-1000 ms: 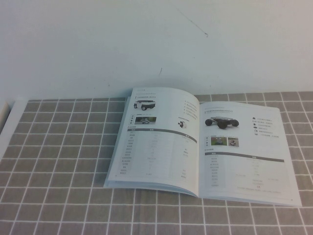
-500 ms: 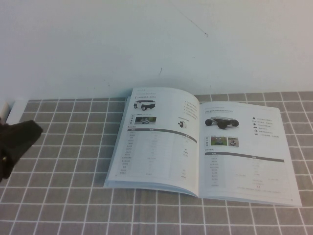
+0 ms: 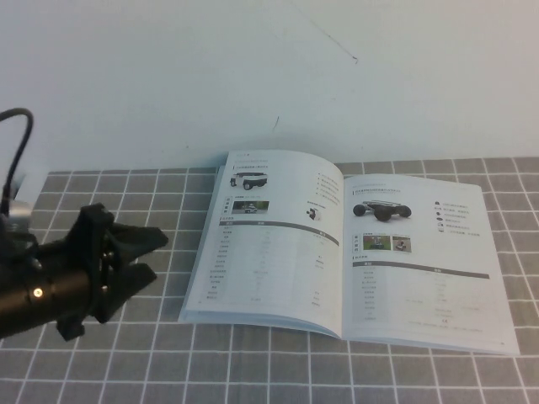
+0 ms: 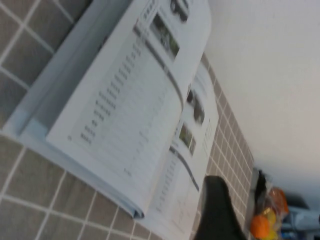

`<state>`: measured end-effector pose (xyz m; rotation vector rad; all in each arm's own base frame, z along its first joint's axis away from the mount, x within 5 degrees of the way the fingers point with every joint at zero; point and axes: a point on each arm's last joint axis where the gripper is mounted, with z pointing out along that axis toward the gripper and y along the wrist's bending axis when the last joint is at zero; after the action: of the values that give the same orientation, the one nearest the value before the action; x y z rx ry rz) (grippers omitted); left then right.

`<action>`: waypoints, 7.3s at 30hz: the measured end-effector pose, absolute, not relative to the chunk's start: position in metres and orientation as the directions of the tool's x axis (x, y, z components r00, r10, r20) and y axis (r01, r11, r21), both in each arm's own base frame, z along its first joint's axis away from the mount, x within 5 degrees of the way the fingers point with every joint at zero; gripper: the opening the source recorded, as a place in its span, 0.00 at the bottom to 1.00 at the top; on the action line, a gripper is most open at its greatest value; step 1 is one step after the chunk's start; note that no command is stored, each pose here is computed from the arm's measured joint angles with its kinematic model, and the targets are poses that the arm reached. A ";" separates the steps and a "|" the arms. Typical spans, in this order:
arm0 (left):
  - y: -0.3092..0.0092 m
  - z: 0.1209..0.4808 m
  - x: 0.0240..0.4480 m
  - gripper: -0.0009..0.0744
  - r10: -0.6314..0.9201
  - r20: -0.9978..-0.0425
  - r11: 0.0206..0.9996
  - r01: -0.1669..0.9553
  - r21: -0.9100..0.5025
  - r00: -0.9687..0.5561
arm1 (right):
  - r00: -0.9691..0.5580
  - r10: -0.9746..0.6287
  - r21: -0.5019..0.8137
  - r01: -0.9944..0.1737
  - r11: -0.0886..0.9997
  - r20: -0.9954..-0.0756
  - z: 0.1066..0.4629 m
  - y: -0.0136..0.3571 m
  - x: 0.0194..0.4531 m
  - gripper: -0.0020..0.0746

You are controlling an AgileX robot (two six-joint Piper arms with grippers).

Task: Close book
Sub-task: 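Close the open booklet and leave it lying on the table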

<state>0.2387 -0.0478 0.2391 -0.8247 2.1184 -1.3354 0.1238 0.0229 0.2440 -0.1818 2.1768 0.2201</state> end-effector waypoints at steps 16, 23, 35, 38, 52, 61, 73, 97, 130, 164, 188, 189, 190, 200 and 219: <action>-0.116 0.215 0.245 0.61 -0.587 -0.069 0.453 -0.257 -0.854 -0.807 | -0.693 -0.233 0.154 -0.448 0.881 -0.683 0.180 0.095 0.316 0.02; -0.121 0.213 0.247 0.61 -0.627 -0.021 0.426 -0.320 -0.846 -0.778 | -0.727 -0.205 0.199 -0.428 0.882 -0.655 0.153 0.114 0.350 0.02; -0.163 0.183 0.248 0.47 -0.597 -0.059 0.551 -0.356 -0.755 -0.800 | -0.742 -0.185 0.182 -0.384 0.905 -0.644 0.141 0.112 0.359 0.02; -0.172 0.178 0.250 0.40 -0.598 -0.052 0.559 -0.369 -0.743 -0.800 | -0.750 -0.171 0.193 -0.372 0.908 -0.639 0.139 0.113 0.359 0.02; -0.192 0.139 0.261 0.45 -0.523 0.050 0.588 -0.403 -0.701 -0.851 | -0.754 -0.163 0.203 -0.368 0.907 -0.637 0.138 0.113 0.360 0.02; -0.191 0.164 0.264 0.45 -0.512 -0.032 0.585 -0.321 -0.745 -0.858 | -0.755 -0.158 0.208 -0.365 0.907 -0.637 0.138 0.113 0.360 0.02; -0.156 0.250 0.258 0.19 -0.604 -0.396 0.635 -0.117 -0.764 -0.691 | -0.755 -0.158 0.208 -0.365 0.907 -0.637 0.138 0.113 0.360 0.02; -0.138 0.255 0.231 0.01 0.028 -0.475 0.721 0.347 -0.600 -0.880 | -0.751 -0.175 0.217 -0.392 0.894 -0.637 0.138 0.115 0.358 0.02; -0.064 0.259 0.328 0.01 0.179 -0.220 0.969 0.210 -0.127 -0.959 | -0.719 -0.218 0.120 -0.387 0.914 -0.659 0.138 0.109 0.363 0.02; -0.073 0.409 0.389 0.01 -0.211 -0.978 0.934 0.295 -0.201 0.001 | -0.721 -0.205 0.126 -0.377 0.918 -0.661 0.138 0.109 0.363 0.02; -0.082 0.371 0.284 0.01 -0.697 -0.710 0.486 0.660 -0.574 -0.104 | -0.726 -0.188 0.140 -0.366 0.920 -0.662 0.138 0.109 0.363 0.02; -0.080 0.360 0.278 0.01 -0.715 -0.686 0.466 0.639 -0.612 -0.136 | -0.726 -0.187 0.141 -0.365 0.920 -0.662 0.138 0.109 0.363 0.02; -0.078 0.349 0.272 0.01 -0.733 -0.659 0.443 0.617 -0.650 -0.168 | -0.726 -0.187 0.141 -0.365 0.920 -0.662 0.138 0.109 0.363 0.02; -0.087 0.258 0.233 0.01 -0.845 -0.394 0.287 0.314 -0.905 -0.363 | -0.728 -0.179 0.146 -0.360 0.922 -0.662 0.138 0.109 0.363 0.02; -0.157 0.138 0.213 0.66 -0.806 -0.071 0.182 -0.132 -0.974 -0.588 | -0.738 -0.152 0.198 -0.364 0.910 -0.658 0.139 0.113 0.362 0.02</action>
<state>0.2126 -0.1571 0.1377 -0.8800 1.8616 -1.4428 0.3619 0.1130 0.1391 -0.3671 2.3977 0.4148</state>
